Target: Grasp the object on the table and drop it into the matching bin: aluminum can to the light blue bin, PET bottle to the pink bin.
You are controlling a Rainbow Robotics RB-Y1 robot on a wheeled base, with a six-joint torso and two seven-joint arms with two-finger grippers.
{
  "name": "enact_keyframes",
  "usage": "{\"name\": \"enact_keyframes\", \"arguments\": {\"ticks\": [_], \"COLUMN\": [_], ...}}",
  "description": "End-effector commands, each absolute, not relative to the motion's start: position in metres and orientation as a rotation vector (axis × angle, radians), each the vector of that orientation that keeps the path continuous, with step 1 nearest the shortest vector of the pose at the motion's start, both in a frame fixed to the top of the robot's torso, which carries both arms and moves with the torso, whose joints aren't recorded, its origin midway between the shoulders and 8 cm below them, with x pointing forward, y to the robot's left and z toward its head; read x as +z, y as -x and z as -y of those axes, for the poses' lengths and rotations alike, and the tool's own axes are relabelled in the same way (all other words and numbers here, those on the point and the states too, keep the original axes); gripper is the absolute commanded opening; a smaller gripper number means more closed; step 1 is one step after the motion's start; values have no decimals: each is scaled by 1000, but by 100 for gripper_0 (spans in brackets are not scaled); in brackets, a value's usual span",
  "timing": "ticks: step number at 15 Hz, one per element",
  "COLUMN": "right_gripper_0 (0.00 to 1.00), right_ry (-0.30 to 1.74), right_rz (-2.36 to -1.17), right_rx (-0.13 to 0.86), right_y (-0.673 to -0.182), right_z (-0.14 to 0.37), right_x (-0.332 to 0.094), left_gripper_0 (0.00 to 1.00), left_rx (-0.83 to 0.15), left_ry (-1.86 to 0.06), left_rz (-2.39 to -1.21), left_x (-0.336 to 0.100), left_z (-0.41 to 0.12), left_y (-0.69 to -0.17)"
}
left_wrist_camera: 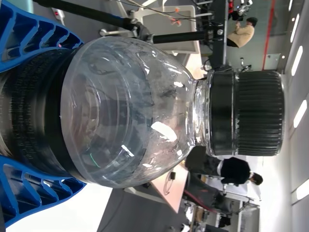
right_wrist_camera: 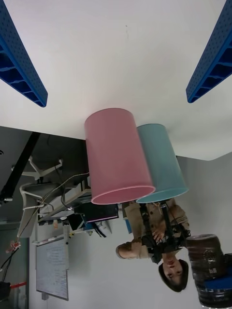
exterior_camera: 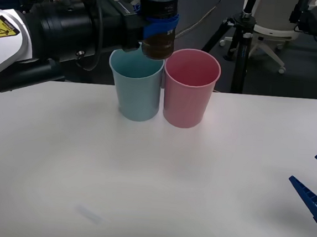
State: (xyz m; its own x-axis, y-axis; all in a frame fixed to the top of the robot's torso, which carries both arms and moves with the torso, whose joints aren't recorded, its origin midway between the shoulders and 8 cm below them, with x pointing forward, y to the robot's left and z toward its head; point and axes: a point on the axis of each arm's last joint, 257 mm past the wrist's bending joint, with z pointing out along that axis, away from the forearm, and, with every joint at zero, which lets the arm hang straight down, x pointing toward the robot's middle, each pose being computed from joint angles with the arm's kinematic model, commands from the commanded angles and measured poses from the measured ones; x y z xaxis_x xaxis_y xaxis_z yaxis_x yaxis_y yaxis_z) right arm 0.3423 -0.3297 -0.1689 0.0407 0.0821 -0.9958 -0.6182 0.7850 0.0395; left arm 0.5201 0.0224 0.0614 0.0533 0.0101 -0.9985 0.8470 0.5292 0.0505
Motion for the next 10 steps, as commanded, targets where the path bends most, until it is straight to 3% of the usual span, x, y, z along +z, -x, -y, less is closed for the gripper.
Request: {"name": "enact_keyframes", "arguments": {"ticks": [1,10], "right_gripper_0": [100,100], "right_ry": [465,465], "right_rz": [-1441,-1441], "right_rx": [567,567], "right_y": [-342,-342], "right_z": [330,330], "right_x": [-169,-169], "left_gripper_0": [8,8], "left_rx": [-708,-635], "left_ry": [-805,-757], "left_rz": [-1361,-1396], "left_x": [67,52], "left_z": [-8,27], "left_y": [-547,-610]}}
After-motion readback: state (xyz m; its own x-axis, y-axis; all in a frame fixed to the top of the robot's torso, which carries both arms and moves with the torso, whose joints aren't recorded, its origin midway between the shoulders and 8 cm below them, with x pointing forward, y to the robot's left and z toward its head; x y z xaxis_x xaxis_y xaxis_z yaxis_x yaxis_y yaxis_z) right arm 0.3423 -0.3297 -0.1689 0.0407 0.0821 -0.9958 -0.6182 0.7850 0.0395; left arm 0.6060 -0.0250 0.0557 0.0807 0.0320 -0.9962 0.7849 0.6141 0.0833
